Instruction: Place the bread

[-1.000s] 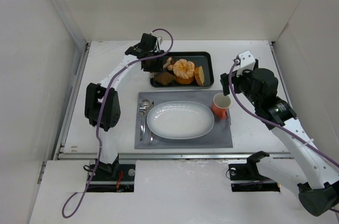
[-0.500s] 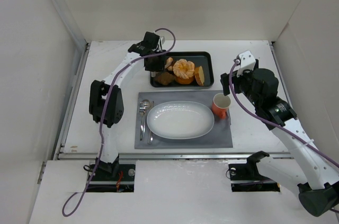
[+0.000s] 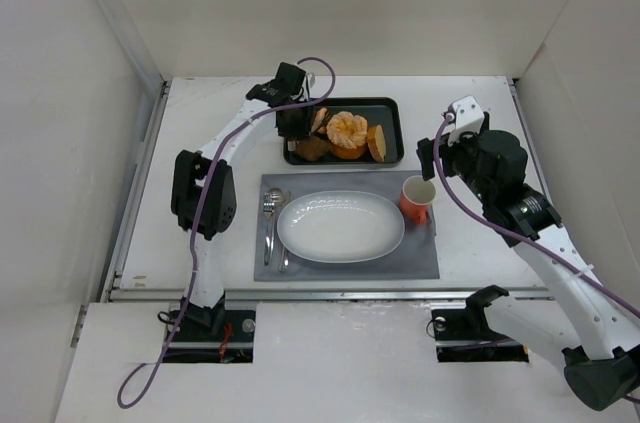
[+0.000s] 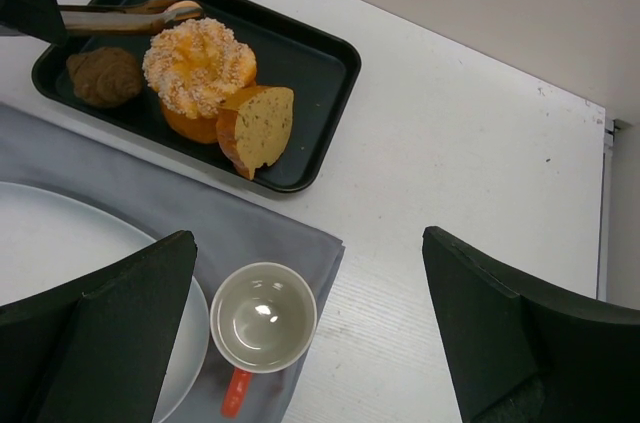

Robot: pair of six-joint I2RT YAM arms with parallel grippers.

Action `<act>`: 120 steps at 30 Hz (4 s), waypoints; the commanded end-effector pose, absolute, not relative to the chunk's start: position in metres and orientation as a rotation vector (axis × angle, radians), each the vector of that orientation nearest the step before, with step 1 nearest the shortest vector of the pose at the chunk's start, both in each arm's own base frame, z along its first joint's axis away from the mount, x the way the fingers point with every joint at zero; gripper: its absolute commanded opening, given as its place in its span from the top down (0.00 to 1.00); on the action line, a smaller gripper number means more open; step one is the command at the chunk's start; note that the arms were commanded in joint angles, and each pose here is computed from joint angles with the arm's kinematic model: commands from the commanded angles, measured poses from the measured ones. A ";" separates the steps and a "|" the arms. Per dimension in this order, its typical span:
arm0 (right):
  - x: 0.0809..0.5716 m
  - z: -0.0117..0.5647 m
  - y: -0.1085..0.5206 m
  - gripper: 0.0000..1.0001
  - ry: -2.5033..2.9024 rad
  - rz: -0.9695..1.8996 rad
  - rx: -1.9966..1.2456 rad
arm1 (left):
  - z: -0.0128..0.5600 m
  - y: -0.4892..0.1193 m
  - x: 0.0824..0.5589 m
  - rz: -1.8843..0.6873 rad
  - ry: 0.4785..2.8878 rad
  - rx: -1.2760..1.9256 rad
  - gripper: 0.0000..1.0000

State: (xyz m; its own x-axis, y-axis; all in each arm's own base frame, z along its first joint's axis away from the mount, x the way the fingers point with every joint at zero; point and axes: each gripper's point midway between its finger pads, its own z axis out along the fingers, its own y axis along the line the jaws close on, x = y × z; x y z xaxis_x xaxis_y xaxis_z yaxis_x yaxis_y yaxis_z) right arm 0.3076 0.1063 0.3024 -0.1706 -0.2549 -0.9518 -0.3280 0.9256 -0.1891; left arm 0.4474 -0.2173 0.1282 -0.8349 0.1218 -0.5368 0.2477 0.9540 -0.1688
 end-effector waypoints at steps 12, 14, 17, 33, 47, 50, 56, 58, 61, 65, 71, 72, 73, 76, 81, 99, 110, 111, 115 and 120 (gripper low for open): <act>0.308 0.322 0.106 0.00 1.693 0.071 -0.413 | 0.206 -0.200 0.453 -0.231 2.365 0.196 0.82; 0.306 0.325 0.105 0.00 1.685 0.073 -0.410 | 0.220 -0.196 0.452 -0.218 2.334 0.182 0.82; 0.306 0.325 0.105 0.00 1.685 0.073 -0.410 | 0.236 -0.191 0.447 -0.214 2.301 0.170 0.84; 0.307 0.325 0.104 0.00 1.686 0.065 -0.403 | 0.271 -0.215 0.289 -0.432 2.206 0.299 0.84; 0.310 0.324 0.103 0.00 1.687 0.057 -0.397 | 0.204 -0.216 0.173 -0.538 2.371 0.439 0.84; 0.310 0.324 0.102 0.00 1.689 0.049 -0.390 | 0.198 -0.221 0.170 -0.573 2.376 0.455 0.84; 0.312 0.321 0.103 0.00 1.697 0.047 -0.393 | 0.172 -0.235 0.167 -0.537 2.449 0.534 0.84; 0.312 0.321 0.103 0.00 1.697 0.047 -0.393 | 0.168 -0.238 0.168 -0.515 2.463 0.546 0.82; 0.312 0.321 0.103 0.00 1.697 0.047 -0.393 | 0.158 -0.245 0.166 -0.494 2.493 0.581 0.81; 0.310 0.324 0.102 0.00 1.689 0.049 -0.390 | 0.149 -0.250 0.164 -0.465 2.514 0.611 0.75; 0.310 0.324 0.102 0.00 1.689 0.049 -0.390 | 0.150 -0.256 0.160 -0.458 2.505 0.629 0.47; 0.310 0.324 0.102 0.00 1.689 0.049 -0.390 | 0.150 -0.256 0.160 -0.462 2.509 0.618 0.47; 0.310 0.324 0.102 0.00 1.689 0.049 -0.390 | 0.150 -0.255 0.161 -0.452 2.505 0.613 0.45; 0.308 0.327 0.101 0.00 1.680 0.050 -0.387 | 0.149 -0.255 0.158 -0.448 2.511 0.628 0.45; 0.308 0.327 0.101 0.00 1.680 0.050 -0.387 | 0.155 -0.256 0.159 -0.467 2.500 0.611 0.49; 0.308 0.327 0.101 0.00 1.680 0.050 -0.387 | 0.207 -0.245 0.164 -0.474 2.405 0.533 0.54; 0.306 0.330 0.100 0.00 1.671 0.052 -0.384 | 0.260 -0.187 0.221 -0.235 2.211 0.225 0.59; 0.306 0.330 0.102 0.00 1.670 0.060 -0.390 | 0.263 -0.182 0.230 -0.223 2.195 0.203 0.59; 0.306 0.330 0.103 0.00 1.669 0.068 -0.397 | 0.256 -0.132 0.281 -0.056 2.169 0.026 0.60; 0.304 0.332 0.103 0.00 1.660 0.069 -0.394 | 0.227 -0.086 0.326 0.023 2.206 -0.097 0.61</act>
